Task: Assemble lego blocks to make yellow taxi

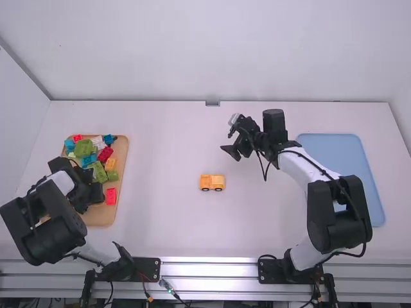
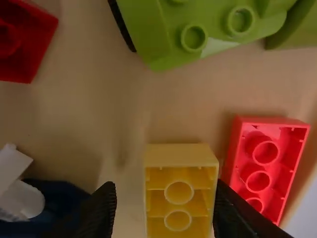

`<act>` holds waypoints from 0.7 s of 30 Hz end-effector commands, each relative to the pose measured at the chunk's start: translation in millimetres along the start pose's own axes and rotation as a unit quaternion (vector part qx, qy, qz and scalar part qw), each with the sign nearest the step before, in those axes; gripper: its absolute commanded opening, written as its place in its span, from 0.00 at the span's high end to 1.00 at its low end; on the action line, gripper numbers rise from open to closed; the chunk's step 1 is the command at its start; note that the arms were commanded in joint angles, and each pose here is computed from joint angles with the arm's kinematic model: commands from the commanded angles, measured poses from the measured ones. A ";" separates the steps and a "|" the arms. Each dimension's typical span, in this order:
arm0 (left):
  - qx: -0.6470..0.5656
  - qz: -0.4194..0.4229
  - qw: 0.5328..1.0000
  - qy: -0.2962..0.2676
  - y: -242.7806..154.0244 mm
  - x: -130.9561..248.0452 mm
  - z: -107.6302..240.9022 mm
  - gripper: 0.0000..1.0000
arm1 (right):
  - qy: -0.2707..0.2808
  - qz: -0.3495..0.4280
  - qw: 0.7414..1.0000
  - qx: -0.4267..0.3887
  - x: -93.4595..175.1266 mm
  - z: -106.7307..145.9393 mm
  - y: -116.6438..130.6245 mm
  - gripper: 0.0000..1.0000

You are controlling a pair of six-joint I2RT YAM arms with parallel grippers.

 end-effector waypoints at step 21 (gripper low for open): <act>0.018 0.013 1.000 0.002 -4.1 -12.1 9.9 0.72 | -0.010 0.002 1.000 -0.003 0.7 -7.6 -4.6 0.01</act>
Point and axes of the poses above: each hand's point on the last joint's axis, 136 mm out from that joint toward the fingers, its own x axis back along the fingers, its own y axis along the line the jaws close on, z = x × y, the point moved 10 cm from there along x, back along the fingers, and after that the axes turned 11 degrees about x, right-handed, at the moved point
